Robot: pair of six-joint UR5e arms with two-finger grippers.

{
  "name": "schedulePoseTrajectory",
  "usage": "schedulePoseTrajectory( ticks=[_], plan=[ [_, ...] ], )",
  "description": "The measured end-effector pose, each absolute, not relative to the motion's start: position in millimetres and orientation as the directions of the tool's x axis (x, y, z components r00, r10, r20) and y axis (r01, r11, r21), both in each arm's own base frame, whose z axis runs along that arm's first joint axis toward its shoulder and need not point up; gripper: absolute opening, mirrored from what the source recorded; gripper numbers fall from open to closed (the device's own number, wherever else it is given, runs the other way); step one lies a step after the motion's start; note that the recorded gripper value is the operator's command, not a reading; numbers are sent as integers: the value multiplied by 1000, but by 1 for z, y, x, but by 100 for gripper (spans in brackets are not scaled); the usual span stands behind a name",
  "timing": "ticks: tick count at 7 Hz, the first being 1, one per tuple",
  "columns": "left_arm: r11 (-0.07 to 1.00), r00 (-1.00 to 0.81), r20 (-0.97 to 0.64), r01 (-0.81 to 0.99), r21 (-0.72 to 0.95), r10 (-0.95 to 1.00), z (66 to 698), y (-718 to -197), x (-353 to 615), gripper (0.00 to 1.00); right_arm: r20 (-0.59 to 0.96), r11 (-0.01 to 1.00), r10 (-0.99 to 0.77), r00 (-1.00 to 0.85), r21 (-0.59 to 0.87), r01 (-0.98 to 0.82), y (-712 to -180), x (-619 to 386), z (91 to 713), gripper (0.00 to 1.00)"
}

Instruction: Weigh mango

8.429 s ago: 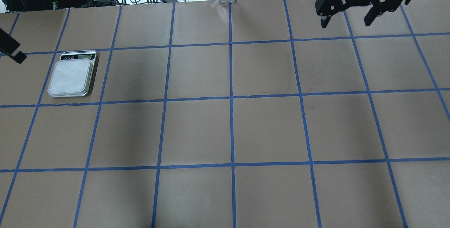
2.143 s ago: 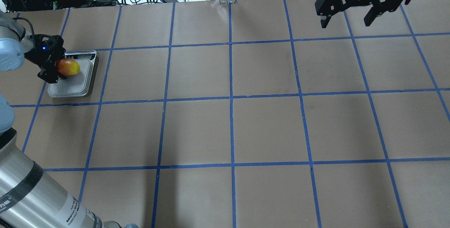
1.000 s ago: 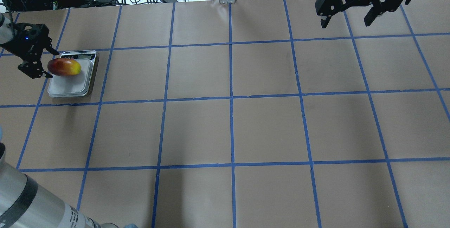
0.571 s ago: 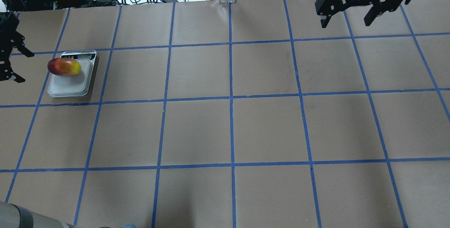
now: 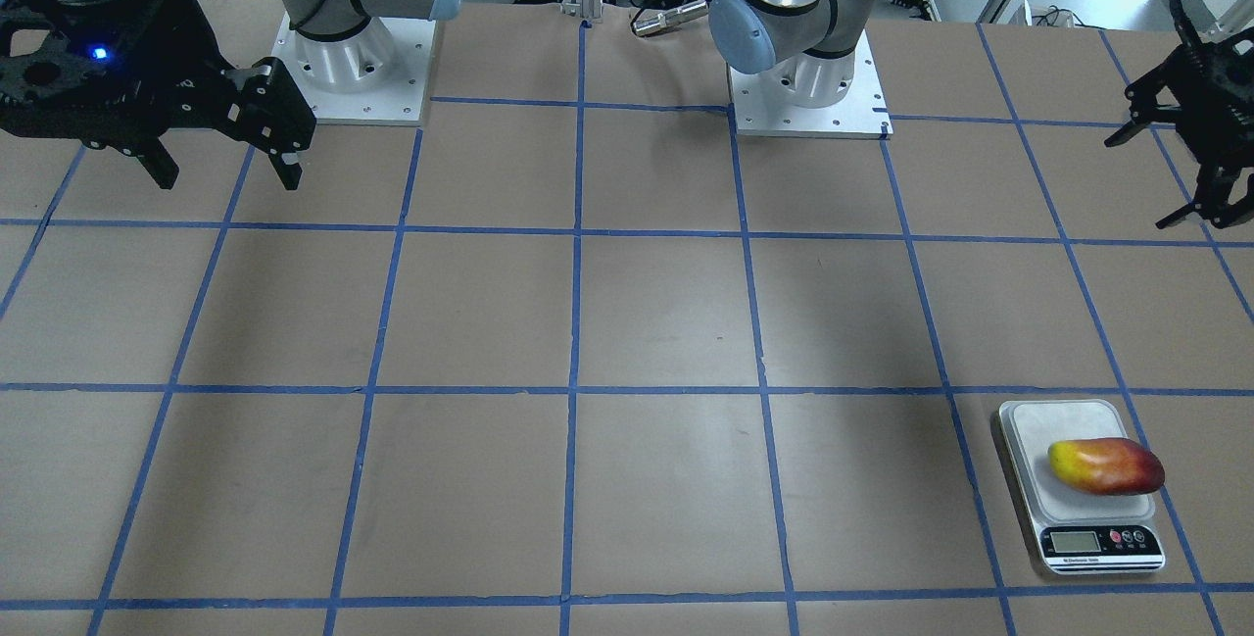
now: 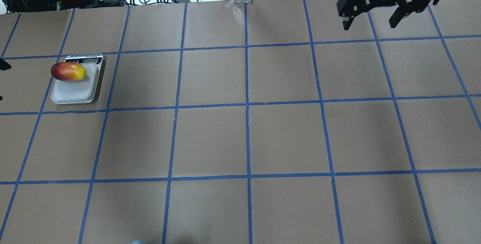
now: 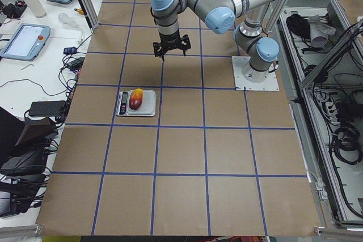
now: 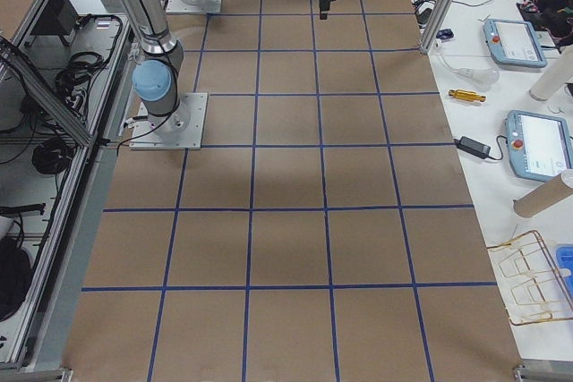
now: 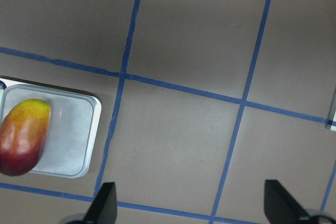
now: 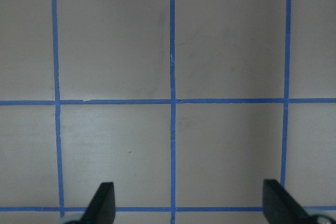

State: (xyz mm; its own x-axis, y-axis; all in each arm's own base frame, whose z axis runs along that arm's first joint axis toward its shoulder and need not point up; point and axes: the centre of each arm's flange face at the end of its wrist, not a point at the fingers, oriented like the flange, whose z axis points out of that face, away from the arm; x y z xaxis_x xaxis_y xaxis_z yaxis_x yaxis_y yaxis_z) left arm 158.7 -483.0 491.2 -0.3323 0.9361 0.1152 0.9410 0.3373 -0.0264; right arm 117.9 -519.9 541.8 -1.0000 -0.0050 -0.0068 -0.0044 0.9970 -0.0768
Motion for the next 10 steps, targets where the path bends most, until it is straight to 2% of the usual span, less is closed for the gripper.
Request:
schedulePoseTrajectory(
  ticks=[1,5,8,10],
  plan=[
    [443,-438,112,896,-16,892,502,-479,142,100,-8,997,-5,-1000,-76,-4,-520,118,542,100],
    [688,-688,93,725,35,720,510,-494,-2,100,-8,997,-5,-1000,-76,-4,-520,118,541,100],
    [862,-863,40,505,39,504,503,-497,-114,100,-7,997,-5,-1000,-77,-4,-520,118,542,100],
    [956,-956,19,294,22,294,510,-494,-144,100,-8,997,-5,-1000,-78,-4,-520,118,542,100]
  ],
)
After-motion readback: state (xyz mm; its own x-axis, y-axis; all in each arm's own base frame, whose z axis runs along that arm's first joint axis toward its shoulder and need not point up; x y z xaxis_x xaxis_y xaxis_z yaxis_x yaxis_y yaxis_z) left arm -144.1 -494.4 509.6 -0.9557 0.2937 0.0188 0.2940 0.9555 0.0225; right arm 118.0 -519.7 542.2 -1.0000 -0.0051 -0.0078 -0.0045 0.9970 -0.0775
